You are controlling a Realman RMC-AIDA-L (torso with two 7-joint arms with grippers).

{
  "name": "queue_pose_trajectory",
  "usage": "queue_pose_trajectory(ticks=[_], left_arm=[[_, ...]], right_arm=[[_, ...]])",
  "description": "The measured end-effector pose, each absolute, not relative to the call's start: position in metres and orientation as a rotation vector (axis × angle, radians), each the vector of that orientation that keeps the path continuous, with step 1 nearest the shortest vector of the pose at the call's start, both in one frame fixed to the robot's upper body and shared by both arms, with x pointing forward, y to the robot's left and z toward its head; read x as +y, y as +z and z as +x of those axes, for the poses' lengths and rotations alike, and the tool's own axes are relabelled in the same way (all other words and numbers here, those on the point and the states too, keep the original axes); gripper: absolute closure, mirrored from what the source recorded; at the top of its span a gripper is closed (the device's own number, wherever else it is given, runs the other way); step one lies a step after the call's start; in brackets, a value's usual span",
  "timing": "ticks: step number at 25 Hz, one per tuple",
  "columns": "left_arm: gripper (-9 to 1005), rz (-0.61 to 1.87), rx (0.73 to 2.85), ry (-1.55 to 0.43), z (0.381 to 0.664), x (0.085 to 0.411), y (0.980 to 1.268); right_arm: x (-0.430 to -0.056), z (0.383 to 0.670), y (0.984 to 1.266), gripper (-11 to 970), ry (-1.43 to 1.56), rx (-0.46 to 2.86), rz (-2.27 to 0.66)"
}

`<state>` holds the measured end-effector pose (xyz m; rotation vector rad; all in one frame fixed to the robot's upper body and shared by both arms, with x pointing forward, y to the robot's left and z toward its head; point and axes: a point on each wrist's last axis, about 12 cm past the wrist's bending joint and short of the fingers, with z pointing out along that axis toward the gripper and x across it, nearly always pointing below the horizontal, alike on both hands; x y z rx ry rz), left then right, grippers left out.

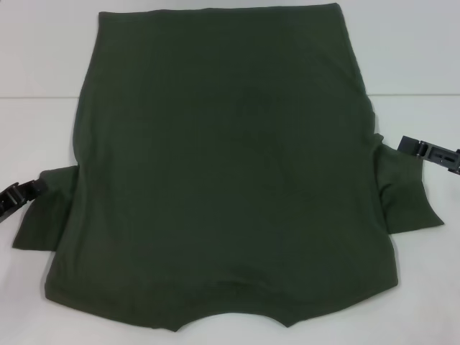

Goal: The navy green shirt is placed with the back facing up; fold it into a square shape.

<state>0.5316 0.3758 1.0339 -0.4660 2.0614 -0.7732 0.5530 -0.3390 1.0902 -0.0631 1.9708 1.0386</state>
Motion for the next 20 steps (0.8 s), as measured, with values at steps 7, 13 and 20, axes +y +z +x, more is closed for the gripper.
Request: queue_pose_trajectory(ticks=[7,13,20], left_arm=[[880,-0.463,2.065,-0.773,0.5314,0.3757,1.0337],[1001,-0.456,2.067,-0.777,0.5313,0.3757,1.0342],[997,-0.451,2.065,-0.757,0.5315,0.3831,1.0391]], right_arm=[[-0.3406,0.5513,1.0896,45,1.039,1.968,-0.054],[-0.3408,0.5512,1.0900,45,1.042,1.965,-0.053],[-0.3403,0.5510,1.0903,45,1.050,1.964,-0.054]])
